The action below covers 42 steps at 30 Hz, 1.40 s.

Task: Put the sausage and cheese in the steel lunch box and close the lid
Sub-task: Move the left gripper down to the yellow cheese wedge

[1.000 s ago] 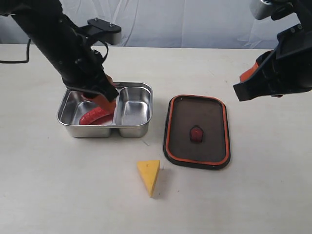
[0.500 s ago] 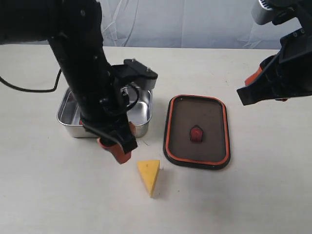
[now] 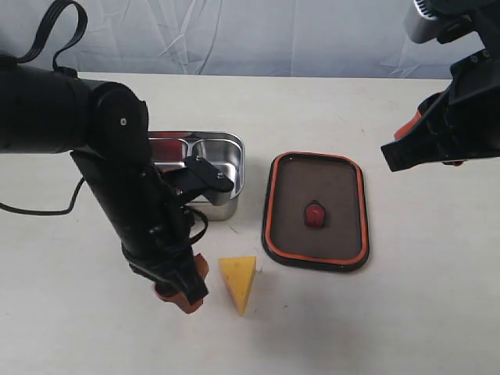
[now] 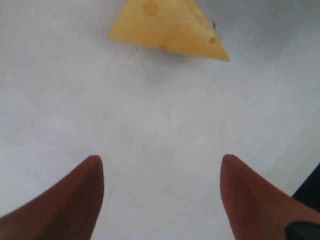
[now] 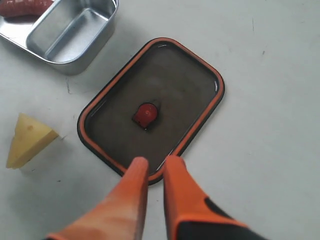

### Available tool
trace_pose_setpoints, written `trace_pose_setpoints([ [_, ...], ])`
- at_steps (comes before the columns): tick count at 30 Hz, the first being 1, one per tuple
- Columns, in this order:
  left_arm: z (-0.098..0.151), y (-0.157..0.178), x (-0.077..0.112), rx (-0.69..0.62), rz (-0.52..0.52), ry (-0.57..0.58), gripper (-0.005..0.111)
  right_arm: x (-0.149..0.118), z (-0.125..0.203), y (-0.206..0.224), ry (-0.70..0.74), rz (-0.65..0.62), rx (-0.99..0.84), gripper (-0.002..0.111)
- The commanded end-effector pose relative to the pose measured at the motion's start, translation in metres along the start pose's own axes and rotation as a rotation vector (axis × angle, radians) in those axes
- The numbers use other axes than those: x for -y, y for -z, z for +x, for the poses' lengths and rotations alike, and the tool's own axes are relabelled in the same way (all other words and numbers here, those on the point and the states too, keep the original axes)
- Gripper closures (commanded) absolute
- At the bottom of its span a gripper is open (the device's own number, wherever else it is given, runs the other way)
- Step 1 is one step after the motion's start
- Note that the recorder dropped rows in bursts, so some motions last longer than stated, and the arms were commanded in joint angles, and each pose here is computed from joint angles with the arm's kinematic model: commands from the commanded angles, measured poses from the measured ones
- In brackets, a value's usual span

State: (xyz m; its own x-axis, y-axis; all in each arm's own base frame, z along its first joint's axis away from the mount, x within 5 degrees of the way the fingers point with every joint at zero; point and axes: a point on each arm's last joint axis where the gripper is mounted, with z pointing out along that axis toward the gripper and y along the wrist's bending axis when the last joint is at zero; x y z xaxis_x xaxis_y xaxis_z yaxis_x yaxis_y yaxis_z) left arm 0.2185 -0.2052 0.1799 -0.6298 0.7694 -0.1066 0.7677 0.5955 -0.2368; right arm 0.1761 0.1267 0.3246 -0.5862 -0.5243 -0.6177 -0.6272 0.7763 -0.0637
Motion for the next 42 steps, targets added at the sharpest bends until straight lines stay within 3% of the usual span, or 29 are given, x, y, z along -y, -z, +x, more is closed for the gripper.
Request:
trace_pose_setpoints([
  [1,-0.004,0.002,0.003,0.062,0.025,0.188,0.044,0.002,0.000,0.001,-0.011,0.014,0.012,0.094],
  [9,-0.014,0.003,0.007,0.165,0.081,0.255,0.044,0.002,0.000,0.001,-0.037,0.014,0.016,0.094],
  [14,-0.021,0.004,0.009,0.233,0.128,0.362,0.044,0.002,-0.001,0.001,-0.051,0.014,0.021,0.094],
  [24,-0.029,-0.013,0.012,0.246,0.078,0.307,0.038,0.002,-0.001,0.001,-0.051,0.014,0.030,0.094],
  [27,-0.030,-0.021,0.015,0.230,0.053,0.263,0.039,0.002,-0.001,0.001,-0.051,0.014,0.030,0.094],
  [31,-0.024,-0.026,0.012,0.155,-0.051,0.038,0.039,0.002,-0.001,0.001,-0.051,0.014,0.028,0.094],
  [34,-0.023,-0.026,0.007,0.144,-0.113,-0.035,0.039,0.002,-0.001,0.001,-0.051,0.014,0.026,0.094],
  [42,-0.030,-0.024,0.011,0.209,-0.080,-0.155,0.039,0.002,-0.001,0.001,-0.051,0.014,0.028,0.094],
])
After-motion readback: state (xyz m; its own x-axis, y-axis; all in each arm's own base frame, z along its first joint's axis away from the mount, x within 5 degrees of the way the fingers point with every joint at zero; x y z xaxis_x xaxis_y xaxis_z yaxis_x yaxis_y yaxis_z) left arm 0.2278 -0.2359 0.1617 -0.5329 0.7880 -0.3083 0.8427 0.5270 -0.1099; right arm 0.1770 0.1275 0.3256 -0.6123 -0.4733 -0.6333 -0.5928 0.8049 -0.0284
